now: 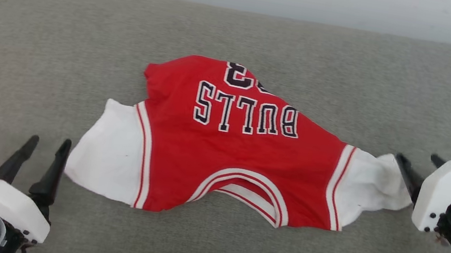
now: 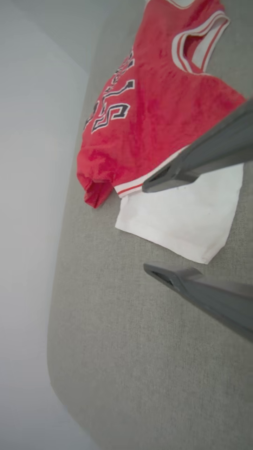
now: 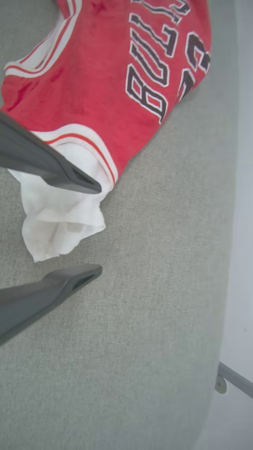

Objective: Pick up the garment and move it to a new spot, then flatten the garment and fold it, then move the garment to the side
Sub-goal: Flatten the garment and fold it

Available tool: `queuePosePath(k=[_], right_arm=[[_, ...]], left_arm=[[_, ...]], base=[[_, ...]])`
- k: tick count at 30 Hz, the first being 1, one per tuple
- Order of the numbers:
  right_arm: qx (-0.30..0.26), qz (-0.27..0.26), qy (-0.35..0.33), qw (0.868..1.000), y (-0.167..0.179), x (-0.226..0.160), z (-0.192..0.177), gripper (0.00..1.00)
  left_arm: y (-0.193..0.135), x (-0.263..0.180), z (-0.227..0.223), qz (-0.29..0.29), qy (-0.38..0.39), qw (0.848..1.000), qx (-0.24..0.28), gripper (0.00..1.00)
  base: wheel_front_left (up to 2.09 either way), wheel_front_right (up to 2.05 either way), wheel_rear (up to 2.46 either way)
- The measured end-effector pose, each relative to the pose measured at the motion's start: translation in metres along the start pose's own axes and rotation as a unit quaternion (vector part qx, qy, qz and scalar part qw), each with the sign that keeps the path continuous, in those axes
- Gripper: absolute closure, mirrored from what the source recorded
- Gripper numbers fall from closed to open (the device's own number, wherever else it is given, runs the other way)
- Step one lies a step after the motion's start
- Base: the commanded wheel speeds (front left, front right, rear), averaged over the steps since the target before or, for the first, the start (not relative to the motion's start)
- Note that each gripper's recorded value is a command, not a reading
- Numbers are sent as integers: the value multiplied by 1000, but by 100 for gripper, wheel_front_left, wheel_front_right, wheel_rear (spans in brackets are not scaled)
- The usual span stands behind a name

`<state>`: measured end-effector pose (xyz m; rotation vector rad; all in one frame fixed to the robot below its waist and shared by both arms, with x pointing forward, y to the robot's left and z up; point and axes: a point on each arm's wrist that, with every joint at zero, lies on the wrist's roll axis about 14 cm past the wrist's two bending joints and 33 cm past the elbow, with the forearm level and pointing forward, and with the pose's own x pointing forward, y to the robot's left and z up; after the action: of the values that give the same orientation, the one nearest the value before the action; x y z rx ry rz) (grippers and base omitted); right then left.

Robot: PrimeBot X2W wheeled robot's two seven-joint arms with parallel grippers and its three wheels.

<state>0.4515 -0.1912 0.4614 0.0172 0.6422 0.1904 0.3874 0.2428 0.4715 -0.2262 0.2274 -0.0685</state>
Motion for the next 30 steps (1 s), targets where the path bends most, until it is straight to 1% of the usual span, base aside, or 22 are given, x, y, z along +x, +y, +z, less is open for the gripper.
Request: queuePosePath(k=[4,7,9,13,15,16,18,19,20,21,22,23,24,26,29,30], right_arm=[[10,-6,-82,997,0,-15,25,0],[24,-14,-141,990,-2,-26,42,0],[29,-17,-183,983,-1,-34,53,0],[39,-34,-253,966,-5,-49,66,0],[44,-41,-277,959,-6,-53,68,0],[46,-47,-292,954,-6,-56,66,0],[52,-54,-304,950,-9,-58,64,0],[52,-54,-304,950,-9,-58,64,0],[61,-52,-306,949,-7,-58,60,0],[61,-52,-306,949,-7,-58,60,0],[67,-50,-301,950,-5,-56,53,0],[67,-50,-301,950,-5,-56,53,0],[68,-51,-296,951,-5,-54,48,0],[72,-53,-288,954,-6,-52,42,0],[80,-52,-256,962,-6,-44,28,0],[83,-52,-219,971,-5,-37,13,0]], left_arm=[[-2,10,-28,-17,97,995,14,0],[-3,20,-38,-25,147,989,18,0],[-1,24,-48,-24,181,983,22,0],[6,28,-71,-11,262,964,36,0],[10,33,-73,-7,281,958,50,0],[15,36,-79,4,310,949,54,0],[21,34,-90,18,348,935,59,0],[21,34,-90,18,348,935,59,0],[23,36,-94,23,373,926,59,0],[23,36,-94,23,373,926,59,0],[21,36,-100,23,405,912,54,0],[21,36,-100,23,405,912,54,0],[20,37,-103,27,425,903,53,0],[16,39,-105,27,440,897,41,0],[14,40,-109,30,464,884,45,0],[11,39,-111,22,484,873,54,100]], base=[[0,0,0],[0,0,0],[0,0,0],[0,0,0],[0,0,0],[0,0,0],[0,0,0],[0,0,0],[0,0,0],[0,0,0],[0,0,0],[0,0,0],[0,0,0],[0,0,0],[0,0,0],[0,0,0]])
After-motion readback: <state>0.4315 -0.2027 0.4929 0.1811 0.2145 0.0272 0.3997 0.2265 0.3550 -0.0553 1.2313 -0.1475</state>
